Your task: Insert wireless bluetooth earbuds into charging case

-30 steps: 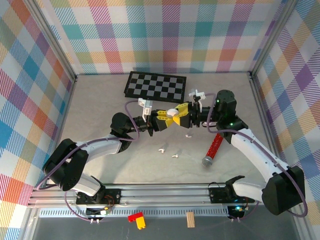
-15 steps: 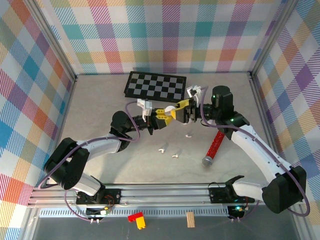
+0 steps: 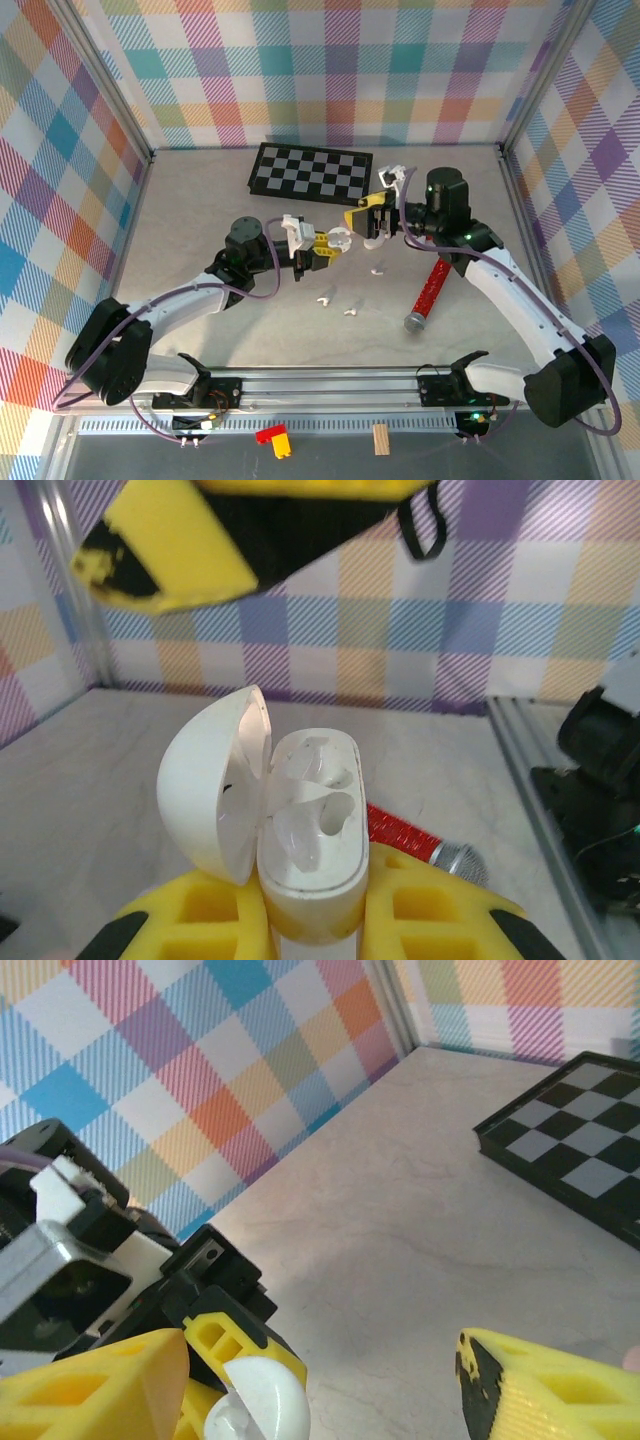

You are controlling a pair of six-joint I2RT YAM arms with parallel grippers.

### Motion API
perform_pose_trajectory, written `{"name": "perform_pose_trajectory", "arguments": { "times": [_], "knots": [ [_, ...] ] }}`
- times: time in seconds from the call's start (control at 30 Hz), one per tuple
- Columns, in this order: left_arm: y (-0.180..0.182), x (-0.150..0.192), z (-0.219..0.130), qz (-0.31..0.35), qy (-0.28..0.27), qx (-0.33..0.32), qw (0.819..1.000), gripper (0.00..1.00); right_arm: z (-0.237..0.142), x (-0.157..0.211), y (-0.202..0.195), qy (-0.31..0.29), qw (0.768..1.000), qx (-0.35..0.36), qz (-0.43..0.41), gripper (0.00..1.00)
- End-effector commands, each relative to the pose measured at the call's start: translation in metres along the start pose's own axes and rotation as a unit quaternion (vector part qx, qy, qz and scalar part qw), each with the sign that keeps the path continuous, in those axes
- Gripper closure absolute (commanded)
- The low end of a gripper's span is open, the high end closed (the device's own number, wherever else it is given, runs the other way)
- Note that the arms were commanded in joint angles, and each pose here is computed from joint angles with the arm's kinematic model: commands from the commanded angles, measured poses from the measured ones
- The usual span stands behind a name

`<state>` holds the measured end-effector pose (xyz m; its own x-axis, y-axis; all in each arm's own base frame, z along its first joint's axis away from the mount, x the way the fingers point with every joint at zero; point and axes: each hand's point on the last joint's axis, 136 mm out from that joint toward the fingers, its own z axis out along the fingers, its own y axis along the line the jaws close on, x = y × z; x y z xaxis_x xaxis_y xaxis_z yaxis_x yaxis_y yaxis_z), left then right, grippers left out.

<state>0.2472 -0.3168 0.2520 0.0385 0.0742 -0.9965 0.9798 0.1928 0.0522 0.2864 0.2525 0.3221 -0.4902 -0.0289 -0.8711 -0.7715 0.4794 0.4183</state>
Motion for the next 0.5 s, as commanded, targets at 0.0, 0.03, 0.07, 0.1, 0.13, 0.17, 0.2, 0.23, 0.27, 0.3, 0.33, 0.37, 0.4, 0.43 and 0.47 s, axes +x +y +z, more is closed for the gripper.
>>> {"name": "perform_pose_trajectory", "arguments": {
  "times": [0.0,0.03,0.07,0.1,0.13,0.17,0.2,0.23,0.27,0.3,0.33,0.37,0.4,0.43,0.47],
  "knots": [
    [0.001,0.018,-0.006,0.034,0.045,-0.02,0.998,1.0,-0.007,0.005,-0.022,-0.009,0.997,0.069,0.029,0.29],
    [0.0,0.02,-0.008,0.037,0.047,-0.02,0.998,1.0,-0.009,0.009,-0.031,-0.007,0.995,0.093,0.043,0.29],
    [-0.001,0.021,-0.009,0.041,0.049,-0.022,0.998,0.99,-0.01,0.015,-0.044,-0.001,0.991,0.122,0.06,0.3],
    [-0.003,0.022,-0.011,0.041,0.053,-0.022,0.997,1.0,-0.012,0.024,-0.056,0.012,0.985,0.154,0.079,0.3],
    [-0.005,0.022,-0.012,0.042,0.058,-0.018,0.997,1.0,-0.013,0.032,-0.065,0.024,0.979,0.179,0.093,0.3],
    [-0.007,0.025,-0.013,0.038,0.069,-0.013,0.997,1.0,-0.016,0.044,-0.078,0.043,0.97,0.213,0.111,0.3],
    [-0.007,0.025,-0.014,0.03,0.076,-0.011,0.997,1.0,-0.018,0.058,-0.085,0.065,0.962,0.232,0.127,0.3],
    [-0.007,0.025,-0.014,0.022,0.081,-0.013,0.996,1.0,-0.019,0.07,-0.088,0.085,0.958,0.238,0.139,0.3],
    [-0.006,0.025,-0.015,0.011,0.085,-0.016,0.996,1.0,-0.018,0.082,-0.086,0.105,0.956,0.232,0.148,0.3],
    [-0.006,0.024,-0.015,0.005,0.085,-0.017,0.996,1.0,-0.018,0.092,-0.085,0.119,0.953,0.231,0.156,0.3],
    [-0.005,0.022,-0.016,-0.001,0.08,-0.023,0.997,1.0,-0.02,0.103,-0.086,0.132,0.949,0.234,0.166,0.3],
    [-0.004,0.02,-0.017,-0.01,0.074,-0.031,0.997,1.0,-0.022,0.112,-0.086,0.142,0.944,0.24,0.175,0.3],
    [-0.004,0.017,-0.018,-0.013,0.068,-0.036,0.997,1.0,-0.024,0.121,-0.088,0.15,0.94,0.246,0.184,0.3],
    [-0.003,0.016,-0.02,-0.016,0.063,-0.043,0.997,1.0,-0.026,0.131,-0.09,0.16,0.934,0.253,0.195,0.3],
    [-0.002,0.016,-0.022,-0.02,0.061,-0.05,0.997,1.0,-0.028,0.141,-0.091,0.17,0.929,0.258,0.206,0.3]
  ]
}}
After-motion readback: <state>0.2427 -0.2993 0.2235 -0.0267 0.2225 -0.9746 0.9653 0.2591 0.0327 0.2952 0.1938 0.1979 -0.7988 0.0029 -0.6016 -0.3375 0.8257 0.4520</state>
